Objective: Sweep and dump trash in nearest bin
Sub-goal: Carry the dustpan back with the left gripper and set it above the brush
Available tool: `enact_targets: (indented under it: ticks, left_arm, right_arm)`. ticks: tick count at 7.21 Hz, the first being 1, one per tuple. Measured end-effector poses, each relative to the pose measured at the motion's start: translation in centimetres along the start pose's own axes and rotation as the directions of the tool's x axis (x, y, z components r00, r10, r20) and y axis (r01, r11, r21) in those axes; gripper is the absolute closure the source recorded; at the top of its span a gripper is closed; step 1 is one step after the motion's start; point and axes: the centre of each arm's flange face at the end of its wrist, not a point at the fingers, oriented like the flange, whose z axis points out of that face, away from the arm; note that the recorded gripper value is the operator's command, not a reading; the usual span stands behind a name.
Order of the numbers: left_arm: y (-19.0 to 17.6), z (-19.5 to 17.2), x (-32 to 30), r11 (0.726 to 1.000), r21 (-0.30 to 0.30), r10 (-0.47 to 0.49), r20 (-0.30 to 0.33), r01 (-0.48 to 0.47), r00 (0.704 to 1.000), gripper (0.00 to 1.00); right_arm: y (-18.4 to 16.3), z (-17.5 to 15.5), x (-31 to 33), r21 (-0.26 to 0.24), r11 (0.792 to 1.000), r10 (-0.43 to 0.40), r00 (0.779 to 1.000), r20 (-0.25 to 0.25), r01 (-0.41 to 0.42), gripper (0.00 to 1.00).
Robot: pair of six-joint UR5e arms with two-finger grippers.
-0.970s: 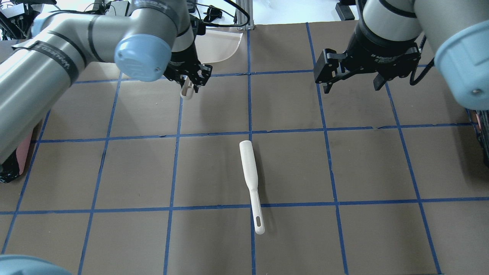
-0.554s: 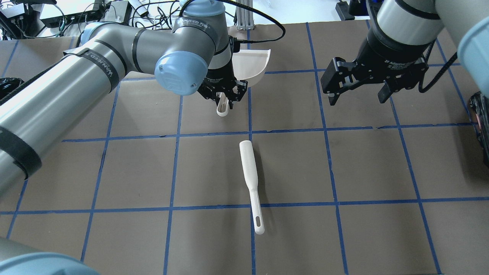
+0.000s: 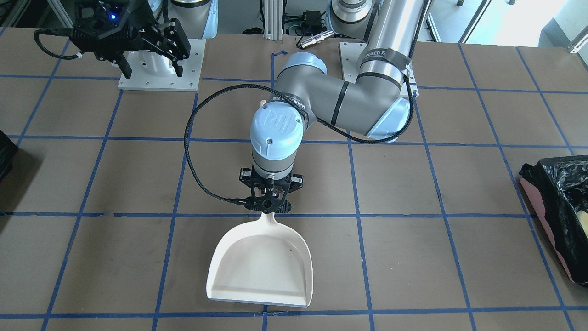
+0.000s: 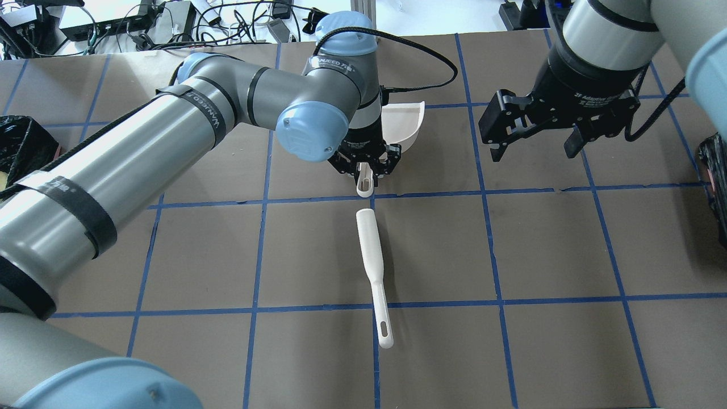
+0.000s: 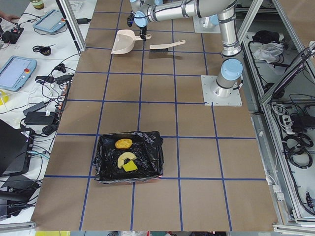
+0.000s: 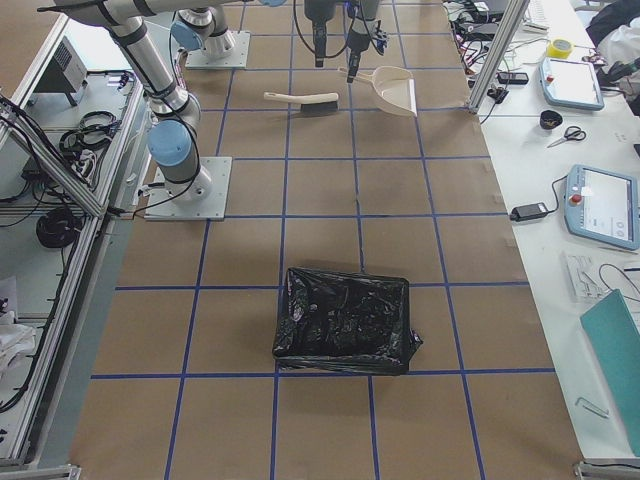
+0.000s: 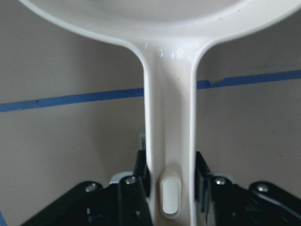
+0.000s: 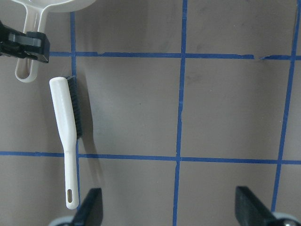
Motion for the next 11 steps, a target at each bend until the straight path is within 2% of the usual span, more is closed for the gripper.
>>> enact_targets:
  ticks: [6, 7, 8, 9, 10, 11]
  left_arm:
    - [-0.4, 2.8, 1.1, 1.000, -0.026, 0.000, 0.014, 0.000, 1.000, 1.00]
    - [-0.5, 2.9, 1.1, 1.000, -0.028, -0.002, 0.014, 0.002, 1.000, 0.97]
    - [-0.5, 3.0, 1.1, 1.000, -0.029, -0.004, 0.012, 0.004, 1.000, 0.74]
    - [-0.5, 3.0, 1.1, 1.000, -0.030, -0.006, 0.011, 0.006, 1.000, 0.15]
    - [-0.4, 3.0, 1.1, 1.000, -0.031, -0.006, 0.009, 0.007, 1.000, 0.00]
    - [-0.4, 2.7, 1.1, 1.000, -0.026, -0.005, 0.007, 0.006, 1.000, 0.00]
  right_arm:
    - [0.0, 0.0, 0.0, 0.002, 1.000, -0.009, 1.000, -0.002, 0.009, 0.00]
    - [0.0, 0.0, 0.0, 0.002, 1.000, -0.010, 1.000, -0.002, 0.010, 0.00]
    - [0.0, 0.0, 0.0, 0.002, 1.000, -0.010, 1.000, -0.003, 0.010, 0.00]
    - [0.0, 0.0, 0.0, 0.002, 1.000, -0.009, 1.000, -0.003, 0.009, 0.00]
    - [0.0, -0.1, 0.1, 0.002, 1.000, -0.009, 1.000, -0.003, 0.009, 0.00]
    - [0.0, 0.0, 0.1, 0.002, 1.000, -0.009, 1.000, -0.004, 0.009, 0.00]
